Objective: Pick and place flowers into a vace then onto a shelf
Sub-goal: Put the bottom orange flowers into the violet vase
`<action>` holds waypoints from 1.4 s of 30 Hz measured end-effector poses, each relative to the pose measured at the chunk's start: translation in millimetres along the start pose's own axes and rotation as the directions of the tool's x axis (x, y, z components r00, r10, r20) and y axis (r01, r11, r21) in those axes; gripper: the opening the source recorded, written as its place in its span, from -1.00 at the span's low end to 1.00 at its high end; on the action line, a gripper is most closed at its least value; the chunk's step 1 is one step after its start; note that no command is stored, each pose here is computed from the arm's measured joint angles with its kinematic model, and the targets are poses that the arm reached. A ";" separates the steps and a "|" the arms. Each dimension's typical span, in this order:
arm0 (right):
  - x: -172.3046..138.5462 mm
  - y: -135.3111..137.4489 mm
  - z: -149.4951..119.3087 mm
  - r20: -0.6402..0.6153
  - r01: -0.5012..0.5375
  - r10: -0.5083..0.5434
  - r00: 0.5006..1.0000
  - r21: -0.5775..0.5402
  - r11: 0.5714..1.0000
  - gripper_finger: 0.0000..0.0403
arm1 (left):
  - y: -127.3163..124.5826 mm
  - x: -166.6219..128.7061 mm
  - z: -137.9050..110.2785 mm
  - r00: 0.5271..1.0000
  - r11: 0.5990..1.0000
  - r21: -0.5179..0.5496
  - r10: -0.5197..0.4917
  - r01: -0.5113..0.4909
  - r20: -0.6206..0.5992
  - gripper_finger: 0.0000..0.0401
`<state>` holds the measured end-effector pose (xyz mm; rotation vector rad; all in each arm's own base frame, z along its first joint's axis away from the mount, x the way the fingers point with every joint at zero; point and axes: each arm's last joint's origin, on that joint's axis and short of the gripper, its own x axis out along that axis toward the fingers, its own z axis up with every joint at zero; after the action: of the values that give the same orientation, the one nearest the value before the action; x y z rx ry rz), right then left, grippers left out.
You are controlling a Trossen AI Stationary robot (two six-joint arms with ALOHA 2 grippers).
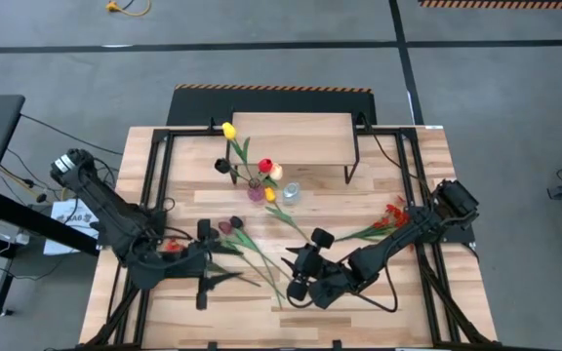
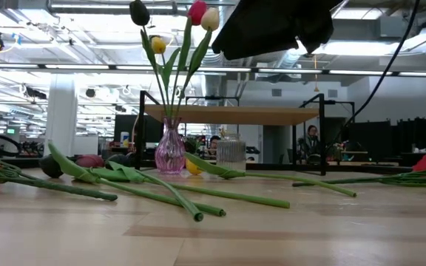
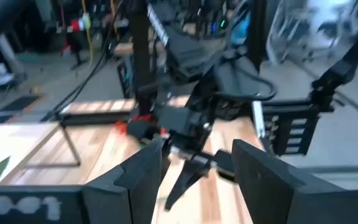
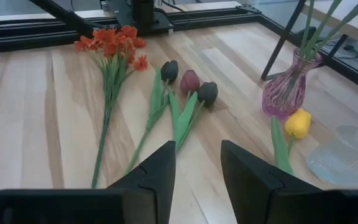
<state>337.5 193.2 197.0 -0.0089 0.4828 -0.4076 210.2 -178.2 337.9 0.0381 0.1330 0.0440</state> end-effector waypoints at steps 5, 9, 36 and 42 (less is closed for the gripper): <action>0.2 1.4 2.9 0.020 -0.014 0.014 1.000 0.036 0.999 -0.40 | 2.9 5.7 -19.7 0.996 1.000 -0.019 0.007 -0.005 0.084 -0.07; 1.5 6.8 0.2 0.037 -0.032 0.030 0.999 0.054 0.998 -0.40 | -0.4 1.8 -37.2 0.990 0.998 -0.012 -0.062 0.064 0.125 -0.07; 10.3 5.1 7.7 0.009 -0.158 0.157 0.988 0.058 0.986 -0.40 | -17.6 -40.2 -51.2 0.988 0.993 0.093 -0.085 0.074 0.127 -0.07; 18.5 -0.5 9.9 -0.025 -0.200 0.201 0.979 0.063 0.978 -0.40 | -19.8 -43.1 -52.2 0.987 0.990 0.106 -0.101 0.088 0.122 -0.07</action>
<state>356.7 184.8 197.5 0.1038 0.4974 -0.2242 161.4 -198.2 291.0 0.1347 0.0089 -0.0597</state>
